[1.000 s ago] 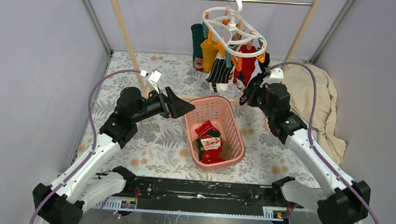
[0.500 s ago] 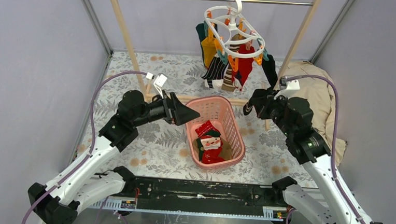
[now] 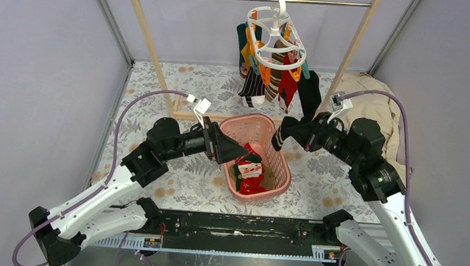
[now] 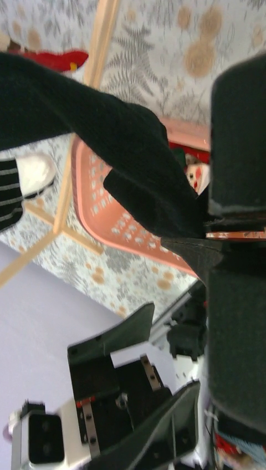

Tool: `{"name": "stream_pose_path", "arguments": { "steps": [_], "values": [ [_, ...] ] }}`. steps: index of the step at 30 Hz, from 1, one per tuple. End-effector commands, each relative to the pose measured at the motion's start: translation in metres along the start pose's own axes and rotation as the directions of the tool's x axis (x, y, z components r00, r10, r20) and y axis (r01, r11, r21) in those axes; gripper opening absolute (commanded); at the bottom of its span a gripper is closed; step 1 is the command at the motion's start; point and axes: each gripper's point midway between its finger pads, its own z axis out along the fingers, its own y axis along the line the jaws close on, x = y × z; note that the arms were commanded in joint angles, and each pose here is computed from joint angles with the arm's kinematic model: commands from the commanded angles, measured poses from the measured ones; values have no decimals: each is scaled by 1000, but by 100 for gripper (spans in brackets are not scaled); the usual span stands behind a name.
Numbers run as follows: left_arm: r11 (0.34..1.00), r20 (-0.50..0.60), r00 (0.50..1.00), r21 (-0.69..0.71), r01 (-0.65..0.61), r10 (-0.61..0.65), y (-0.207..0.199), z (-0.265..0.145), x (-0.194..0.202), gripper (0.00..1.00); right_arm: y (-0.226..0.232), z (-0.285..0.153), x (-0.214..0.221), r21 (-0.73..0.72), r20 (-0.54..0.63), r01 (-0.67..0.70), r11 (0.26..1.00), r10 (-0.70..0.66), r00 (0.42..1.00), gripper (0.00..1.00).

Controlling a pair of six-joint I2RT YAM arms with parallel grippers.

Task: Remove the socks clipped to the hanger
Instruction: Remove the sock from the hanger.

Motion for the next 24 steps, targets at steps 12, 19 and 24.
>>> {"name": "stream_pose_path", "arguments": {
  "steps": [12,19,24],
  "values": [
    [979,65,998,201,-41,28,-46,27,11,99,80,-20,-14,-363,-72,-165,917,149,986,0],
    [979,160,987,199,-46,14,-43,31,-1,99,95,-30,-16,-417,-94,-179,891,154,984,0],
    [966,160,987,259,-24,-19,-53,39,-2,99,107,-39,-20,-475,-99,-189,859,162,982,0]
  ]
}}
